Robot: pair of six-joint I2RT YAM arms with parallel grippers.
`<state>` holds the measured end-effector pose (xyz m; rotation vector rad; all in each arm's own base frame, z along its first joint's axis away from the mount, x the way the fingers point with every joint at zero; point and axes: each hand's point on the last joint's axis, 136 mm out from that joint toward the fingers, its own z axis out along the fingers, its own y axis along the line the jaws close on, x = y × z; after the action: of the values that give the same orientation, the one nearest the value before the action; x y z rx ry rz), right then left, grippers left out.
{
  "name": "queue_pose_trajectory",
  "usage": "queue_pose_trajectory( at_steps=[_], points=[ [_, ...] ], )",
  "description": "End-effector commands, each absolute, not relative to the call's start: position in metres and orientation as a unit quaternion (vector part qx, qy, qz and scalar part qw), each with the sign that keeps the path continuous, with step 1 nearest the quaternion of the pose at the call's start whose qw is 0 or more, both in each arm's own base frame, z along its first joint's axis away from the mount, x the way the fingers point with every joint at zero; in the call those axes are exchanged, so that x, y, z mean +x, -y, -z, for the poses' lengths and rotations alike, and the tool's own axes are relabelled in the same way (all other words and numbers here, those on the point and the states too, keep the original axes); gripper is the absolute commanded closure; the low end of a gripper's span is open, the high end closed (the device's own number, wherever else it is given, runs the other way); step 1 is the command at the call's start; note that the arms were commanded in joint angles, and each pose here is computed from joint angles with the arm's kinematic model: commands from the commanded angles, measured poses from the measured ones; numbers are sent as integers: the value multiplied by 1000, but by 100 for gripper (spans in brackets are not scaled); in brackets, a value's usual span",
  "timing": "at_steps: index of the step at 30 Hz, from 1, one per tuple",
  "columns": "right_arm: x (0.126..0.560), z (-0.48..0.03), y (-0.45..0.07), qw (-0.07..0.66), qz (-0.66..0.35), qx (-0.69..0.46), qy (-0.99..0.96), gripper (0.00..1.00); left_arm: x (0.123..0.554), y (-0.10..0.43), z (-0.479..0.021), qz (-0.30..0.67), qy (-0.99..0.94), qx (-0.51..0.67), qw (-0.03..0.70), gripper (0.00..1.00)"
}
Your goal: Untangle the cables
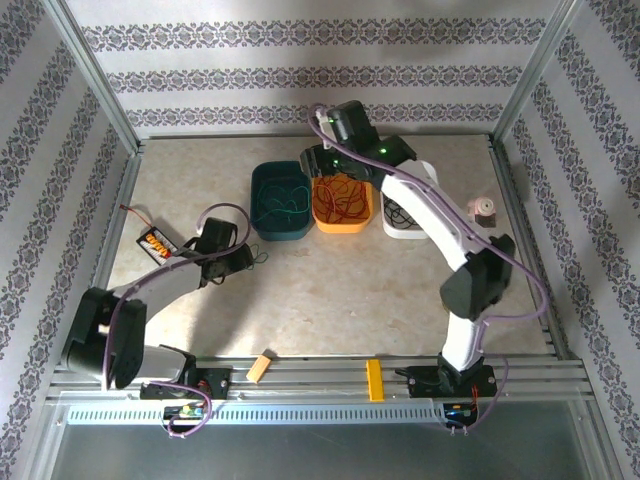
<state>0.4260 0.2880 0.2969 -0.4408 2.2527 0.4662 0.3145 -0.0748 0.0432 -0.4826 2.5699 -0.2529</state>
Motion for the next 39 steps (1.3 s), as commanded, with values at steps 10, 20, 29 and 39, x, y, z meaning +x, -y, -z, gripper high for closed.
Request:
queue_pose_trajectory(
  at_steps=[10,20,29,39],
  points=[
    [373,-219,-256,338,-177,-113,-917,42,347,101,-25,108,-954,-137,244,42],
    [360,-210,-244,340,-181,-85,-919,42,330,98,8,33,-977,-129,168,86],
    [360,-216,-243,352,-183,-88,-914,42,319,97,-19,41,-972,-130,192,100],
    [363,-215,-239,360,-180,-82,-912,42,324,83,-124,40,-947,-125,293,100]
  ],
)
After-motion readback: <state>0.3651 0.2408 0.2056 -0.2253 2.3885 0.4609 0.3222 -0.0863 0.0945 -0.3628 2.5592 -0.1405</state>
